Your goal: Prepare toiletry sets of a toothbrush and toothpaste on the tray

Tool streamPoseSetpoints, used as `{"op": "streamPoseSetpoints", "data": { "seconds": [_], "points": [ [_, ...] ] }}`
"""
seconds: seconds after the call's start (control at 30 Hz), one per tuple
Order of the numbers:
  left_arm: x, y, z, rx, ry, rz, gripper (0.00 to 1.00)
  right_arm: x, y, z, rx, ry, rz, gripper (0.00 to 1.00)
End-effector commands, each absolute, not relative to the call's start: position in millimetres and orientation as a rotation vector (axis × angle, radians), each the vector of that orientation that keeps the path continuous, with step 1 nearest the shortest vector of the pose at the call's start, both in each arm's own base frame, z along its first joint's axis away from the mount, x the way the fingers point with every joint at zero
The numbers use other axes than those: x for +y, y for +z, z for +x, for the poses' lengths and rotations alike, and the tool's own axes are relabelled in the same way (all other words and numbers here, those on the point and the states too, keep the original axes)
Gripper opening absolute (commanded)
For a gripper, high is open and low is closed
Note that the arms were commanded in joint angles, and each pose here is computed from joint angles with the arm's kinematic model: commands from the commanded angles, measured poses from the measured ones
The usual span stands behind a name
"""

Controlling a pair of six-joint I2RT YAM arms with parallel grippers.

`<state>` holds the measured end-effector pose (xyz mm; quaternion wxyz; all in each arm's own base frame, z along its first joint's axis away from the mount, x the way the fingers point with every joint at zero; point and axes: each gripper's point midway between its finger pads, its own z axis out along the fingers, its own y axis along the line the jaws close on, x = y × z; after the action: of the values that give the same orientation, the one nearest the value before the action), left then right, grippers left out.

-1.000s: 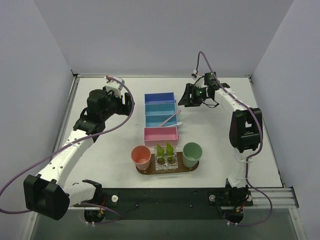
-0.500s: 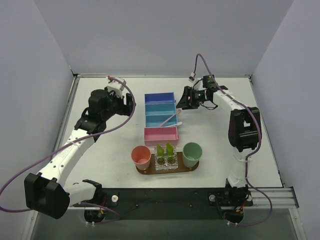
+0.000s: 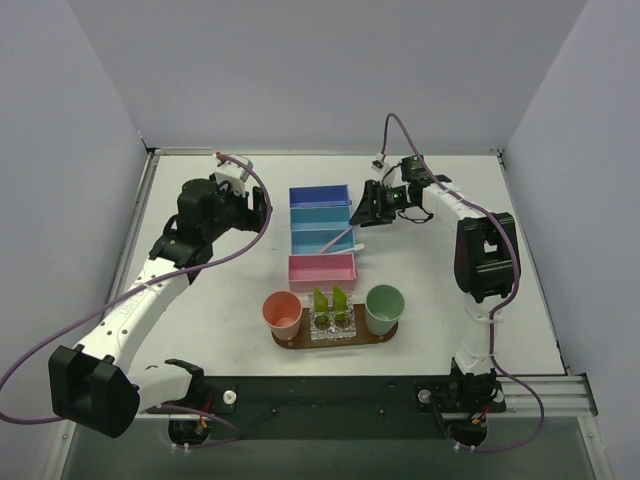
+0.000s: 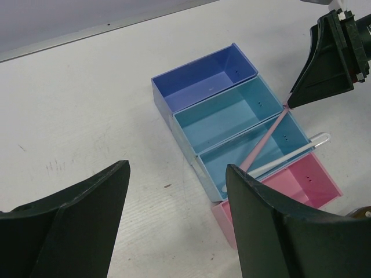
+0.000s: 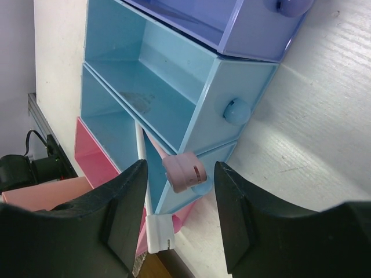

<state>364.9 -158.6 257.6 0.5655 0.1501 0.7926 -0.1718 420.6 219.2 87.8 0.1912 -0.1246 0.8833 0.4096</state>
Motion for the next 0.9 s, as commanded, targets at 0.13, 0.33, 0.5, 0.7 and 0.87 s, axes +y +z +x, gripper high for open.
{"op": "streamPoseSetpoints", "data": {
  "seconds": [0.13,0.33,0.5,0.7,0.87],
  "points": [
    [-160.5,268.1,368.8,1.824,-0.400,0.351,0.77,226.6,89.0,412.4,2.455,1.225,-0.423,0.37],
    [-160.4,269.1,368.6,1.822,-0.400,0.353,0.77,226.4,89.2,412.4,2.454,1.230,-0.424,0.32],
    [-159.0,270.1,368.2,1.821,-0.393,0.350,0.77,226.8,92.2,413.9,2.443,1.228,-0.426,0.18],
    [-158.2,273.4,367.2,1.812,-0.390,0.350,0.77,226.9,104.9,415.8,2.412,1.216,-0.432,0.05],
    [-157.4,275.7,366.5,1.807,-0.388,0.348,0.77,224.6,120.1,417.8,2.379,1.176,-0.432,0.00]
  ]
}}
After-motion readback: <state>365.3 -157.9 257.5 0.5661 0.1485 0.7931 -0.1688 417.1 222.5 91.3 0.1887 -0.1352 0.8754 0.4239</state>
